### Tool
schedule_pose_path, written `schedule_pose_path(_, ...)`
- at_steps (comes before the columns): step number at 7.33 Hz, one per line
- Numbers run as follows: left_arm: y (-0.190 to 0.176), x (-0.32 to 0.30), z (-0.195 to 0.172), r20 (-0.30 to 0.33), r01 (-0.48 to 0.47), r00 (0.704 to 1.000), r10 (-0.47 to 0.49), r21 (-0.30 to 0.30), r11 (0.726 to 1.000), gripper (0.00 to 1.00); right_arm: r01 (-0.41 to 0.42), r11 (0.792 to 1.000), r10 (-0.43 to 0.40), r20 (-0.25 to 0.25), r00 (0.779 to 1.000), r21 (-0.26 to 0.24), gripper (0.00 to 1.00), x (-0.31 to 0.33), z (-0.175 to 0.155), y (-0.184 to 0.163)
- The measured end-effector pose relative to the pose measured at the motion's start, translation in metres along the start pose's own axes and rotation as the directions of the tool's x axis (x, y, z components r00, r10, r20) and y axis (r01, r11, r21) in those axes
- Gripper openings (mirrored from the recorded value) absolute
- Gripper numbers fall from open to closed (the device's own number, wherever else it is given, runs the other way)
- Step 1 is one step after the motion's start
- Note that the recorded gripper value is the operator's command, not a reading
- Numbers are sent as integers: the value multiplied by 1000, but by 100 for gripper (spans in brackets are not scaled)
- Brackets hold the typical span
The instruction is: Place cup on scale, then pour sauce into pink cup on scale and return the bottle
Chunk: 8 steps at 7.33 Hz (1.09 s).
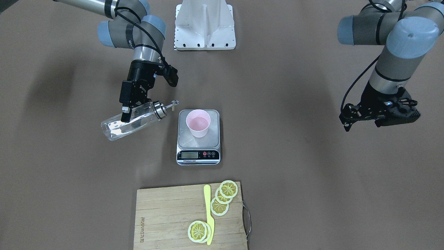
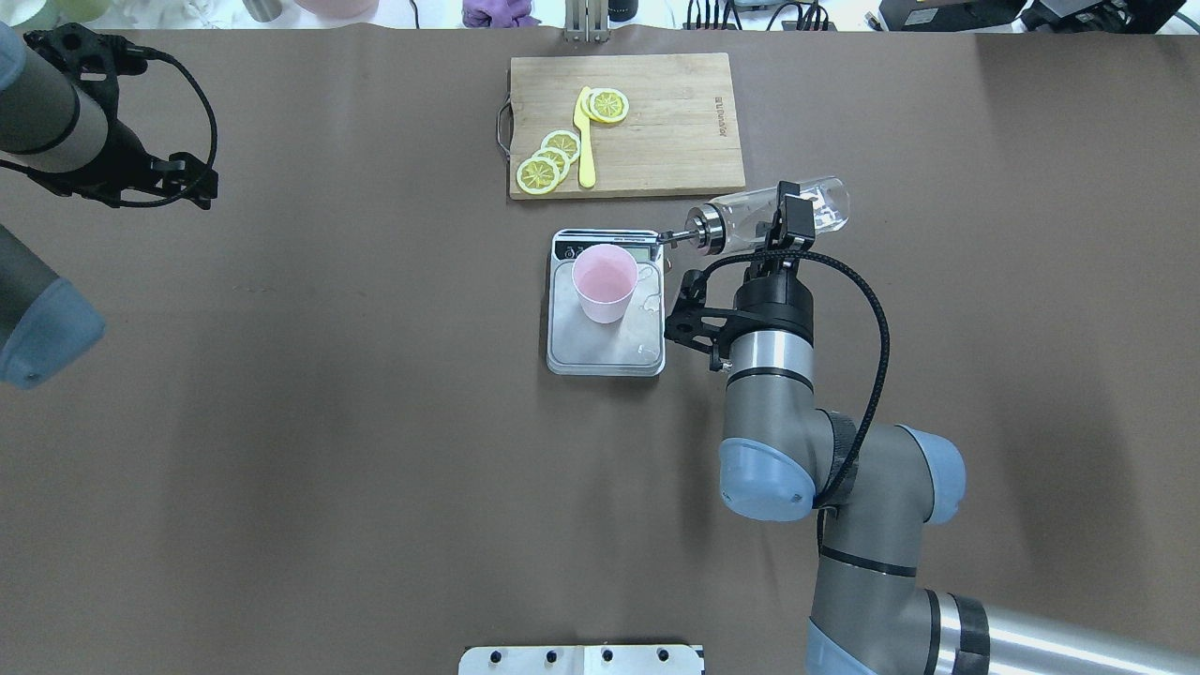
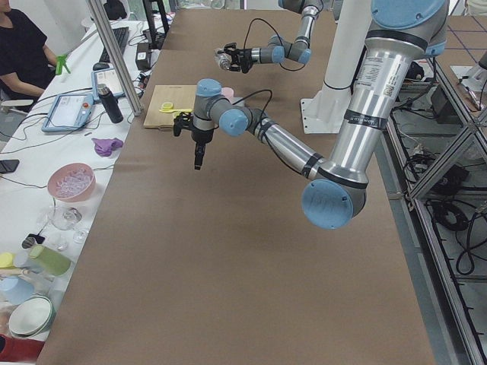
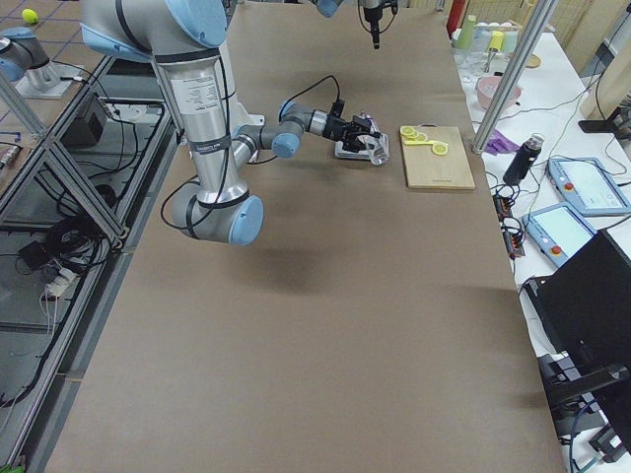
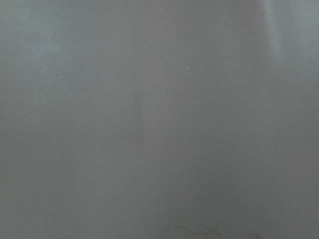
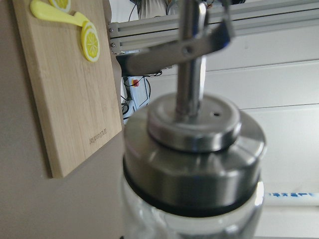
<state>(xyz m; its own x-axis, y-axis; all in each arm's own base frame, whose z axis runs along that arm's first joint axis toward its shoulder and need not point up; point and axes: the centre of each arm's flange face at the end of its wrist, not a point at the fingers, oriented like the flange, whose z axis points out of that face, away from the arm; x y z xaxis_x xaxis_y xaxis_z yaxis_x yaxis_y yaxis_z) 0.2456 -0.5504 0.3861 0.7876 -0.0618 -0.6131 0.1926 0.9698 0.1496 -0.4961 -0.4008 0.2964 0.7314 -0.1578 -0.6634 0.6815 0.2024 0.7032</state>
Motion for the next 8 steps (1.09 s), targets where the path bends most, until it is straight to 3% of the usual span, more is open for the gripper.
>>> schedule_pose_path(4,-1,-3,6,10,5,1000,-5,-8,1000,98,99,995,-100,-39,994,-24,0,-20,17,-32)
schedule_pose_path(8,-2,-5,8,13,9,1000,-8,-10,1000,98,184,982,-188,-103,977,-49,0,-31,21,-35)
